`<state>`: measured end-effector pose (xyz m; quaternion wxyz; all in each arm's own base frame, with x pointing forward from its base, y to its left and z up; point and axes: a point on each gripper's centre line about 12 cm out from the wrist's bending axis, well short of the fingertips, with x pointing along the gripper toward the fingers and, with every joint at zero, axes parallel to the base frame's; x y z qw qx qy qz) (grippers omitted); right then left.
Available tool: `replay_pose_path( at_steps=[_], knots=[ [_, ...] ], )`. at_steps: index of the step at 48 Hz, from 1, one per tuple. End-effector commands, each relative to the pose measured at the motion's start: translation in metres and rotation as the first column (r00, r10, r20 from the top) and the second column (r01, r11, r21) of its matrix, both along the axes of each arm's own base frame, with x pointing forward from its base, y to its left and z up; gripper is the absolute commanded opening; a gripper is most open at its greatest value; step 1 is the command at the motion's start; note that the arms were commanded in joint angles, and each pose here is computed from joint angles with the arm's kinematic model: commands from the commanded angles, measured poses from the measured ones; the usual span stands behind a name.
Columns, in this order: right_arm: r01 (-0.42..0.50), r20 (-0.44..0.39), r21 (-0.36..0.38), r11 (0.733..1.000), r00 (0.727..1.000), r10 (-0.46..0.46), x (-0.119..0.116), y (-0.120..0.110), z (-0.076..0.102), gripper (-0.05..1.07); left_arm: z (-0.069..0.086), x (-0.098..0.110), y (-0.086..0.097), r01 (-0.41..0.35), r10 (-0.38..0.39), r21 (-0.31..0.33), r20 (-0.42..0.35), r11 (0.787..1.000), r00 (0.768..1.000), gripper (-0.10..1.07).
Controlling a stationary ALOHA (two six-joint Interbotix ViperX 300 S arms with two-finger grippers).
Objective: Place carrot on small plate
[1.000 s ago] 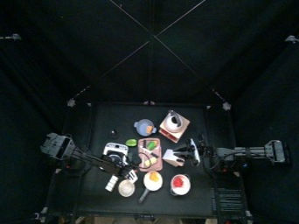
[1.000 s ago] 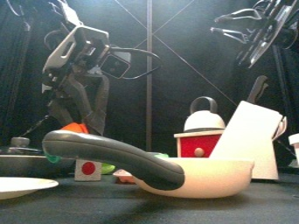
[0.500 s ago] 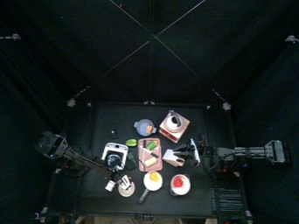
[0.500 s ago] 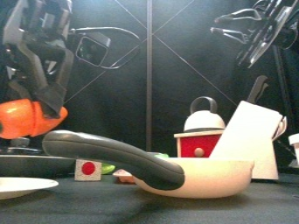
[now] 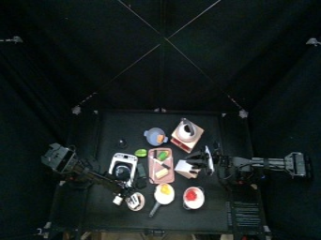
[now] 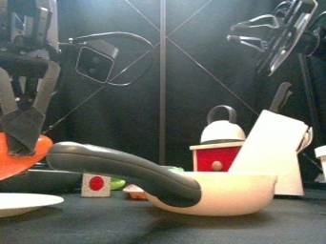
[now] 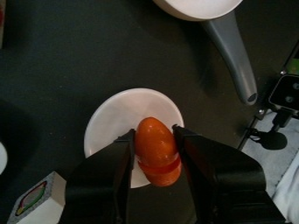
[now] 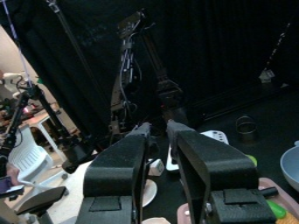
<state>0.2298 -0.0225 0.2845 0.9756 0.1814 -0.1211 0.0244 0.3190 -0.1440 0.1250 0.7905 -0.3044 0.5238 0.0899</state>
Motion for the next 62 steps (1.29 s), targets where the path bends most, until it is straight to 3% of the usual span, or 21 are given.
replay_pose_path(
  at_steps=[1, 21, 33, 46, 62],
  knots=[
    [0.001, 0.028, -0.004, 1.000, 1.000, -0.001, 0.002, -0.001, 0.010, 0.66, 0.007, 0.003, -0.001, -0.002, 0.002, -0.017, 0.022, 1.000, 1.000, 0.72],
    [-0.005, 0.026, 0.000, 1.000, 1.000, 0.005, 0.002, 0.000, 0.009, 0.66, 0.009, 0.002, 0.000, 0.007, -0.007, -0.015, 0.024, 1.000, 1.000, 0.92],
    [-0.007, 0.024, 0.000, 1.000, 1.000, 0.007, 0.002, 0.001, 0.008, 0.66, 0.013, 0.004, 0.008, -0.013, 0.013, -0.009, 0.017, 1.000, 1.000, 0.93],
    [-0.007, 0.026, 0.000, 1.000, 1.000, 0.007, 0.002, 0.001, 0.009, 0.66, 0.027, 0.006, 0.015, -0.008, 0.007, 0.008, 0.060, 1.000, 0.998, 0.93],
    [-0.007, 0.026, 0.000, 1.000, 1.000, 0.007, 0.002, 0.001, 0.009, 0.66, 0.025, 0.007, 0.016, -0.002, 0.001, 0.021, 0.060, 1.000, 0.998, 0.93]
  ],
)
